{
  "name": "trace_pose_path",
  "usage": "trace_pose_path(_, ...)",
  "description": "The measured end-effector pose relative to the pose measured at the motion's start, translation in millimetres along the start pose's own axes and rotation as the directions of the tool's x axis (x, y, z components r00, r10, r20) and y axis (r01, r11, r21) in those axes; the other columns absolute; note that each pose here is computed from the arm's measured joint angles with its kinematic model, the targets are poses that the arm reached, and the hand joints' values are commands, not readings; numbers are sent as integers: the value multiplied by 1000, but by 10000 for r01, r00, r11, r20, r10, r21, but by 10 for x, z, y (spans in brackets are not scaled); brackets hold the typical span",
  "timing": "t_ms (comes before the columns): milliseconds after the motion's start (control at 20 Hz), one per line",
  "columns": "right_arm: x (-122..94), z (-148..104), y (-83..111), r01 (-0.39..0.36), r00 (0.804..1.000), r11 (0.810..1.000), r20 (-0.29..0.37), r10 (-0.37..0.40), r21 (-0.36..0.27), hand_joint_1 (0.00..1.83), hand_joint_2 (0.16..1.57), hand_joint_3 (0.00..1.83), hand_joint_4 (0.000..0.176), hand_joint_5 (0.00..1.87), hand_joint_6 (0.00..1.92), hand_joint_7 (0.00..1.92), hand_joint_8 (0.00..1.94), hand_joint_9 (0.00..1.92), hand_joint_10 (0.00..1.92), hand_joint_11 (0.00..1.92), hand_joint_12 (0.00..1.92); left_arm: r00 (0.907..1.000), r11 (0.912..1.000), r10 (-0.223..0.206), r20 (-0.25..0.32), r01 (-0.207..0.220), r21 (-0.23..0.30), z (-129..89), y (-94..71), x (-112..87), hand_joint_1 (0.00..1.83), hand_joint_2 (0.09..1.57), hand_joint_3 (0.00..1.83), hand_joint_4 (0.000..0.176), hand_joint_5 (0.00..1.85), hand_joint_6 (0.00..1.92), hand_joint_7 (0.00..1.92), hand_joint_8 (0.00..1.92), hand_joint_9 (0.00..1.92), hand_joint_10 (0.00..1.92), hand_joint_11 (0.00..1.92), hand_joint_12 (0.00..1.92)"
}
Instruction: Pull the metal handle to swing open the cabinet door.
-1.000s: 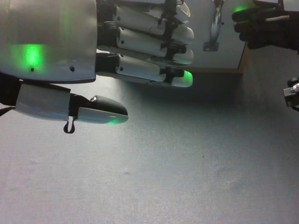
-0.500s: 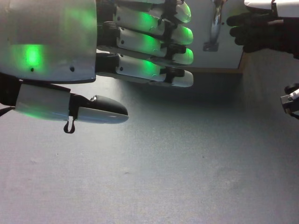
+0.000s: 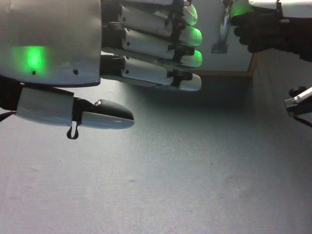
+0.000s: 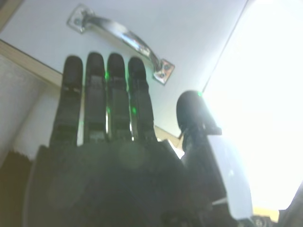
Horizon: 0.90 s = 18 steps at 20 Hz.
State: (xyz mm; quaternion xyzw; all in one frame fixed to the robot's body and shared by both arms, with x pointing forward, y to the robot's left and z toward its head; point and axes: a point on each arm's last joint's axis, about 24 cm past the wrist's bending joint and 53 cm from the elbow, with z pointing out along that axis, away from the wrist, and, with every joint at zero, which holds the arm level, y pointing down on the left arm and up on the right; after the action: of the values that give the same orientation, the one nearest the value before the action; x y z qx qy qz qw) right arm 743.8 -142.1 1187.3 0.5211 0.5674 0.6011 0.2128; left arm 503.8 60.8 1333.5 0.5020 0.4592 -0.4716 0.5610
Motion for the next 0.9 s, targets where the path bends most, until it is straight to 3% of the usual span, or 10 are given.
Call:
trace_pose_path(300,10,94,2,27,10000,10000,5,-27,-96,0,1511,0,0,478,6,454,4,404,6,0,992,10000,10000,0,0,0,4,1,-1,0,0,1481,2,0,468,0,486,1,435,4,61,797)
trace_pose_path(900,144,65,-98,937,9953,9956,-248,-938,-36,0,1521,0,0,440,2,415,1,355,2,0,898,10000,10000,-4,-1,4,-4,0,1,0,0,1506,7,0,486,6,499,5,448,5,79,817)
